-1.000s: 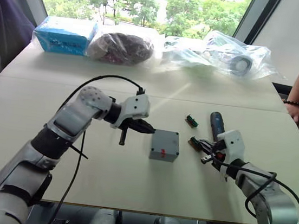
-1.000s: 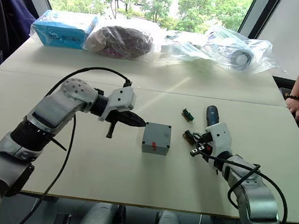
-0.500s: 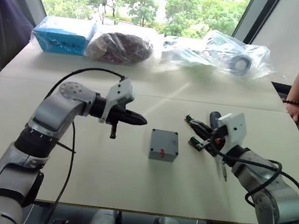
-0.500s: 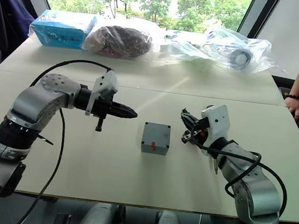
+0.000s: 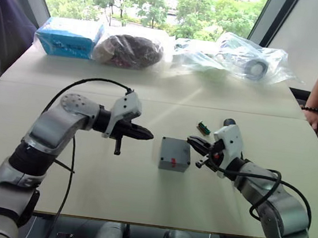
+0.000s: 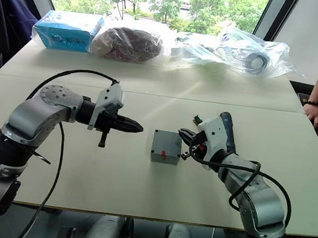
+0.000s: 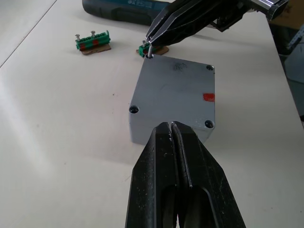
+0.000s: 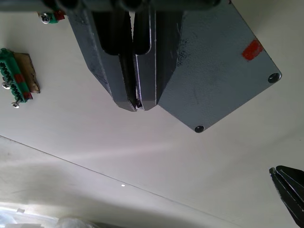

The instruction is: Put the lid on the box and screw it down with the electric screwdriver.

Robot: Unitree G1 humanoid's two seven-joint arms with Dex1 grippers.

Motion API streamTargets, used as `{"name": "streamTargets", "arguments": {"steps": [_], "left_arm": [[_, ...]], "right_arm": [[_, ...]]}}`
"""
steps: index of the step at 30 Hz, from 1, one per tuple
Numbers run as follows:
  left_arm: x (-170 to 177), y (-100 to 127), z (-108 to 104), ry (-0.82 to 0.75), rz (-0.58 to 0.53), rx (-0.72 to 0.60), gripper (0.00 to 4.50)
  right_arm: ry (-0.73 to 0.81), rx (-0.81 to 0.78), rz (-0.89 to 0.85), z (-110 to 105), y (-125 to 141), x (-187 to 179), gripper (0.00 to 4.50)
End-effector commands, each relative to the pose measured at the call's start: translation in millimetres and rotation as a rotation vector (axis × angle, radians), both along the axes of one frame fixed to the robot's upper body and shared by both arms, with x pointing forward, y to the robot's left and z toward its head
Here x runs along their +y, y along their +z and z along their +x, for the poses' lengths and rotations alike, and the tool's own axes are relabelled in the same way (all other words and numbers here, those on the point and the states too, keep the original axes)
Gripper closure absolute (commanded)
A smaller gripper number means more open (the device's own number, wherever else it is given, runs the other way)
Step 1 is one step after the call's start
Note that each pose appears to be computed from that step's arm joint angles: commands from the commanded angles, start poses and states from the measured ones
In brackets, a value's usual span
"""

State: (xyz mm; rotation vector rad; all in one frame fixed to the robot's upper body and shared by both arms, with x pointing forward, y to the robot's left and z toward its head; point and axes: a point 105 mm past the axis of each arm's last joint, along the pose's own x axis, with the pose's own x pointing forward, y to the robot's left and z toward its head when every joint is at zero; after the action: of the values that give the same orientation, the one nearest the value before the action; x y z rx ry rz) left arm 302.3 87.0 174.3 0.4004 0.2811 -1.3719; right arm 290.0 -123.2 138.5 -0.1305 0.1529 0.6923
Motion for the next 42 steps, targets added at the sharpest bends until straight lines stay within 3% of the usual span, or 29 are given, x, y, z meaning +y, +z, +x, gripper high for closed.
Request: {"name": "streamTargets", "arguments": {"steps": [1,16,19,26,29,32,36,37,38,42], "left_arm": [[-3.9,7.1,-3.0,-0.018,0.0,-0.037,4.5],[-6.5,9.1,0.0,-0.012,-0.009,-0.047,4.5],[-6.7,9.1,1.0,-0.008,-0.012,-0.051,4.5],[-12.3,15.5,0.2,-0.017,-0.068,-0.051,4.5],[-16.8,25.4,2.1,-0.026,-0.121,-0.049,4.5],[-21.1,26.2,5.5,-0.023,-0.092,-0.013,4.5],[-32.9,32.4,1.7,-0.099,-0.106,-0.049,4.5],[-36.2,33.3,0.5,-0.12,-0.105,-0.066,4.5],[-39.2,33.6,-0.9,-0.14,-0.102,-0.079,4.5],[-47.2,32.9,-8.5,-0.213,-0.079,-0.12,4.5]], "right_arm": [[-0.005,-0.035,-0.01,-0.1,5.2,-2.8,4.47],[0.006,-0.015,-0.014,3.0,-1.1,0.8,4.47],[-0.001,-0.024,-0.016,4.8,0.2,-0.8,3.65],[-0.042,-0.05,-0.005,7.2,6.8,-10.2,0.82],[-0.141,-0.042,0.06,11.0,18.4,-25.3,0.82],[-0.225,-0.023,0.141,16.1,37.1,-43.6,0.82],[-0.351,-0.06,0.1,26.0,64.3,-76.6,0.82],[-0.396,-0.005,0.099,29.1,62.9,-87.8,0.2],[-0.428,0.052,0.099,30.5,60.4,-96.9,0.03],[-0.447,0.283,0.024,24.5,48.3,-115.1,0.03]]}}
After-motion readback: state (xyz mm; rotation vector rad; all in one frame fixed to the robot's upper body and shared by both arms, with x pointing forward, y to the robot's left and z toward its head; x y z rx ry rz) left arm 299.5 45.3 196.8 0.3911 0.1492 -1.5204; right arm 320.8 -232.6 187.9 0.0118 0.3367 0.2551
